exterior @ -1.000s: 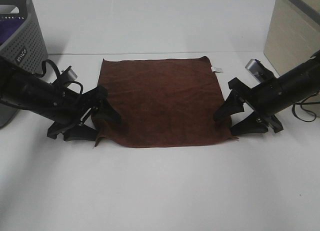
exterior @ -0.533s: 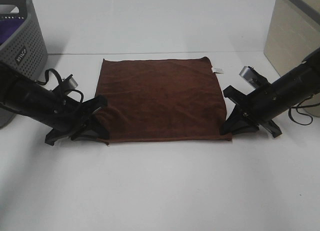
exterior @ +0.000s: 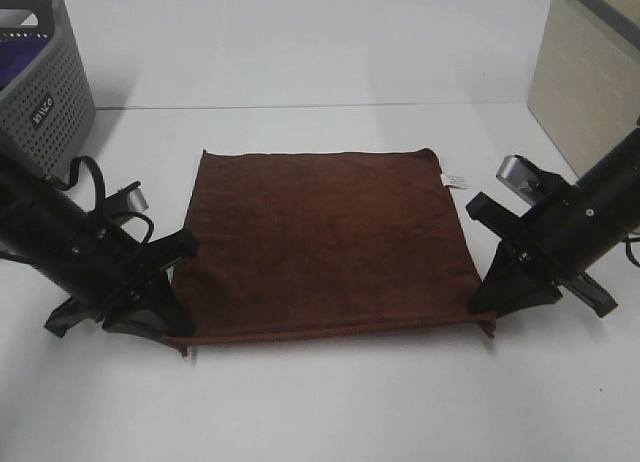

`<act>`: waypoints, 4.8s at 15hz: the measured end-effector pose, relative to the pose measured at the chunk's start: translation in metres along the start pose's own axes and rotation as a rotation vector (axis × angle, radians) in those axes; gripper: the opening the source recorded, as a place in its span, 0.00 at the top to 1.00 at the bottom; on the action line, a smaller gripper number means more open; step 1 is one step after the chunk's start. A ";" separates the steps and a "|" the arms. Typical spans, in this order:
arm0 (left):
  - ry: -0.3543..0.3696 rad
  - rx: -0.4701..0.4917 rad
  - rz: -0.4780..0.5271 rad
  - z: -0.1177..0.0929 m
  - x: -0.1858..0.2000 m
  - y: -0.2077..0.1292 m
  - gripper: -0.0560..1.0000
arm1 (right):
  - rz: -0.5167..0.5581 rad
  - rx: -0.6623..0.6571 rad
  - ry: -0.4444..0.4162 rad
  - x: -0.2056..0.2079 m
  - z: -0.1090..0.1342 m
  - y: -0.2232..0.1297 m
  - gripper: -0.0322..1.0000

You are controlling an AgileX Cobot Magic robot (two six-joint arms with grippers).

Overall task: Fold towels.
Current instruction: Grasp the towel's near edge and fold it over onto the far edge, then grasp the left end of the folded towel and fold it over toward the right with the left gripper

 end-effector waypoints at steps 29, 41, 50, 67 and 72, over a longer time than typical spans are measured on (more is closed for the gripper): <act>-0.043 -0.179 -0.552 -0.070 0.024 0.157 0.93 | -0.398 0.239 -0.054 0.046 0.015 0.180 0.95; 0.009 -0.273 -0.616 -0.081 0.010 0.155 0.19 | -0.408 0.248 -0.152 0.052 0.003 0.181 0.09; 0.074 -0.125 -0.531 -0.050 0.042 0.159 0.19 | -0.333 0.243 -0.181 0.074 0.017 0.162 0.09; 0.013 -0.066 -0.341 -0.047 0.036 0.181 0.91 | -0.325 0.231 -0.204 0.074 0.015 0.161 0.09; -0.006 -0.132 -0.312 -0.093 0.068 0.180 0.91 | -0.308 0.231 -0.207 0.073 0.014 0.160 0.09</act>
Point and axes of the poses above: a point on each arm's last joint axis where the gripper is mounted, x pointing back along that axis away from the gripper, z along the wrist's bending axis when the last joint is at zero, y = z × x, the point moved 1 cm from there along -x, pointing out along that axis toward the gripper, and after that the axes turned 8 degrees about x, right-handed, at the moved point
